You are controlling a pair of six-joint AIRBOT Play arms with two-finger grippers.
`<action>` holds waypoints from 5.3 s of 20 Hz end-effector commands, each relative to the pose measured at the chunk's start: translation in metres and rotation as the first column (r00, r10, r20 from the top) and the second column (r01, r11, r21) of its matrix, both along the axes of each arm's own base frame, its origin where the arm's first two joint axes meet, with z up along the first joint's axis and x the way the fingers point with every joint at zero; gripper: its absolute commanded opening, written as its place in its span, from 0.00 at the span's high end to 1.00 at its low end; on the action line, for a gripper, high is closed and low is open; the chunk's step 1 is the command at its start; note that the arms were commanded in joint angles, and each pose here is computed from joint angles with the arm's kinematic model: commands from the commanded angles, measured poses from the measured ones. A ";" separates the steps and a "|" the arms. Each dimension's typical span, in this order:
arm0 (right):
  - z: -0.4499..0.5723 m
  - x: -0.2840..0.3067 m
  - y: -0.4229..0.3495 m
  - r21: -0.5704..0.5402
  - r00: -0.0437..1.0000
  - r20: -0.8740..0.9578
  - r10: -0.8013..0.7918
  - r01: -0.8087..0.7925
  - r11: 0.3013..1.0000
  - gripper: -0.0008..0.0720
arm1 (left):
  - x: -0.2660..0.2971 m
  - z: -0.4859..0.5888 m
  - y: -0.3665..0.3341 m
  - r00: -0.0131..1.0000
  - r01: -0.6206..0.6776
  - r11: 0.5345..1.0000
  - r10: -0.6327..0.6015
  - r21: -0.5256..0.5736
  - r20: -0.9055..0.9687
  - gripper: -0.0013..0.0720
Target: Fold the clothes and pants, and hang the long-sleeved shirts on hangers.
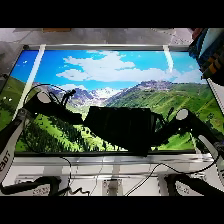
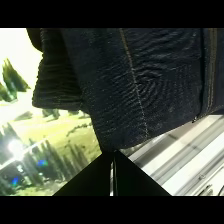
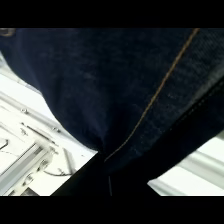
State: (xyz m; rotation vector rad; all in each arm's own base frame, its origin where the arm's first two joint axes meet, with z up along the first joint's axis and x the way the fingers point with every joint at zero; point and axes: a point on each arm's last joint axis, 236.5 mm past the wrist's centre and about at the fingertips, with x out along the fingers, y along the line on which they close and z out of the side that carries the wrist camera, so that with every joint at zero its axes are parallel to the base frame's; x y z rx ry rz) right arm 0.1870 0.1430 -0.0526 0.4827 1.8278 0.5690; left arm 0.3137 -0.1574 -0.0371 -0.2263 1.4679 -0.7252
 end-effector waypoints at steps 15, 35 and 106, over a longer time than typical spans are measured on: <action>0.013 -0.067 0.078 0.126 0.965 0.093 0.246 -0.256 0.958 0.30 | 0.052 -0.012 0.015 0.977 -0.141 0.988 0.130 0.056 0.167 0.04; 0.125 0.062 -0.119 -0.319 0.816 0.575 0.056 0.160 0.934 0.98 | 0.109 0.099 0.036 0.847 -0.147 0.986 0.087 0.075 0.524 0.97; 0.022 -0.133 -0.481 -0.562 0.160 0.462 -0.872 0.813 -0.149 0.98 | 0.102 0.145 0.025 0.794 -0.153 0.988 0.124 -0.002 0.596 0.97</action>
